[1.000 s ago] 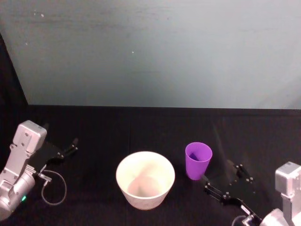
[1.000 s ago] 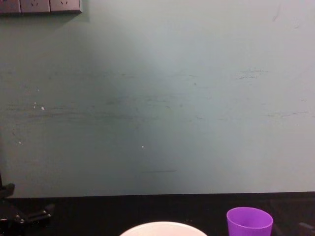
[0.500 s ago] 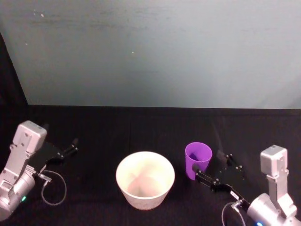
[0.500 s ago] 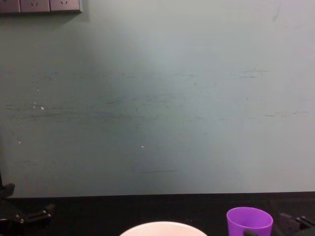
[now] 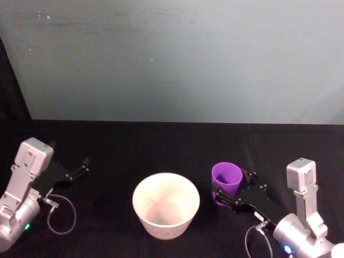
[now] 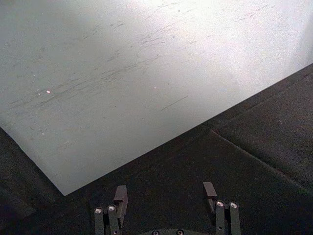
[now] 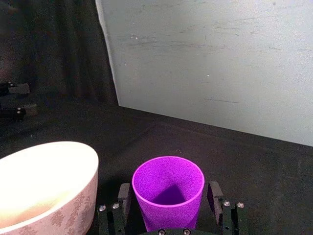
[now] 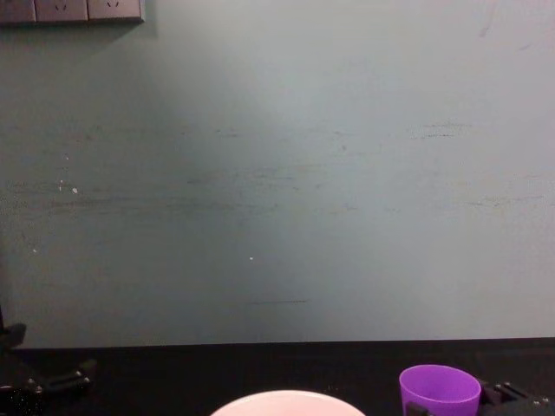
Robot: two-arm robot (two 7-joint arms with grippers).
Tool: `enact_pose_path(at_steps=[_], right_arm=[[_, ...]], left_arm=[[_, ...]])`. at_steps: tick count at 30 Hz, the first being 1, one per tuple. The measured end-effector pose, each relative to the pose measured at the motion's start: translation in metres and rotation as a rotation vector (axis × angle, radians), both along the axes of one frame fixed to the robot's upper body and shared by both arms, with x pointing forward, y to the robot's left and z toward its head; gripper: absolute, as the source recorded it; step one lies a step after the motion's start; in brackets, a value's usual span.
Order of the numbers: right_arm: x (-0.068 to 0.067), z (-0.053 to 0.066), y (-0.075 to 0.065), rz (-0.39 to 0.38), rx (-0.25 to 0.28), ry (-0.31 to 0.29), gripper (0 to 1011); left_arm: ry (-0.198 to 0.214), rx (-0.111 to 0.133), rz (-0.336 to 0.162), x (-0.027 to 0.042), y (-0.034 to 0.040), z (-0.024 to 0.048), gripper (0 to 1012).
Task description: Pick up the cup and pour the mung beans from the cup into the bowl.
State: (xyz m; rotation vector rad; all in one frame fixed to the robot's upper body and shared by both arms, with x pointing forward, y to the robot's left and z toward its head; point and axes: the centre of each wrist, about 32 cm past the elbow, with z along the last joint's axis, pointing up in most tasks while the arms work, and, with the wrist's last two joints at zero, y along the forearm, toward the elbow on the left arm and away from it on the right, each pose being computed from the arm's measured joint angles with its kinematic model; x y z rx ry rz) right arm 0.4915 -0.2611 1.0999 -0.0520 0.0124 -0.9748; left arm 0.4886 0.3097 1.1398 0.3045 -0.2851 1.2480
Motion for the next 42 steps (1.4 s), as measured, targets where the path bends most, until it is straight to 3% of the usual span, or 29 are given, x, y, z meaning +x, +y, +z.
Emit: enact_pose_path(at_steps=[12,27,37,42], right_arm=[[0.0089,-0.0006,0.0071,0.008,0.001,-0.008,1003],[0.0085,-0.0003,0.0065,0.007,0.003,-0.009,998],[0.0082,-0.0003,0.0065,0.007,0.003,-0.009,804],[0.0081,-0.0002,0.0064,0.007,0.004,-0.009,765]], left_arm=[[0.0,0.0,0.0,0.0,0.0,0.0,1004],[0.0,0.0,0.0,0.0,0.0,0.0,1004],[0.0,0.0,0.0,0.0,0.0,0.0,1003],[0.0,0.0,0.0,0.0,0.0,0.0,1003]])
